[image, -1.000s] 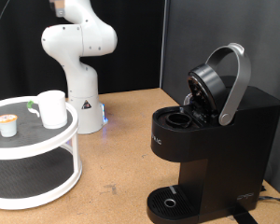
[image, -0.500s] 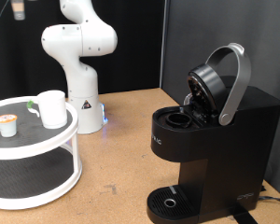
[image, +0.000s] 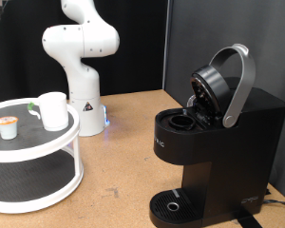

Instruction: Make a cup of coffee with the keurig machine

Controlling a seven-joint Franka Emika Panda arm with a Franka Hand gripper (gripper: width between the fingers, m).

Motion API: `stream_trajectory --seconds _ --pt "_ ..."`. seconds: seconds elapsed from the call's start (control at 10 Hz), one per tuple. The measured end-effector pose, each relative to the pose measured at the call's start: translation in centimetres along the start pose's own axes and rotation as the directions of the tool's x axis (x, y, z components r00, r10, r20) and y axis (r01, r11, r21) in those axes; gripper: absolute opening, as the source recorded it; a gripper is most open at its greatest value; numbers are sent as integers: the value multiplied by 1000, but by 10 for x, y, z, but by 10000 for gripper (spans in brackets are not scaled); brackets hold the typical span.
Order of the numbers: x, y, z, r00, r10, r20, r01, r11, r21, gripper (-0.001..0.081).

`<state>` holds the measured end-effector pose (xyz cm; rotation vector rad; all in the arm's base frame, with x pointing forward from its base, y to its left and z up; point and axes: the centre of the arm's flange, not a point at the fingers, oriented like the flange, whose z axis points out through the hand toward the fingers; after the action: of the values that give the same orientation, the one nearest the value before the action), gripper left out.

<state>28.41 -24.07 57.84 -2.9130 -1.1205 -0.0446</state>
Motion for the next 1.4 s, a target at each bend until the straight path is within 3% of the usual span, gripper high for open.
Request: stream_trajectory --seconds 0.3,0.6,1.0,1.4 --pt "-1 4 2 1000 -13 4 13 1000 7 800" --pt "-4 7 21 999 -45 -16 45 999 3 800" --pt "-12 17 77 999 17 -46 -17 1000 -1 800" --pt "-13 25 132 999 50 21 -50 999 -22 800"
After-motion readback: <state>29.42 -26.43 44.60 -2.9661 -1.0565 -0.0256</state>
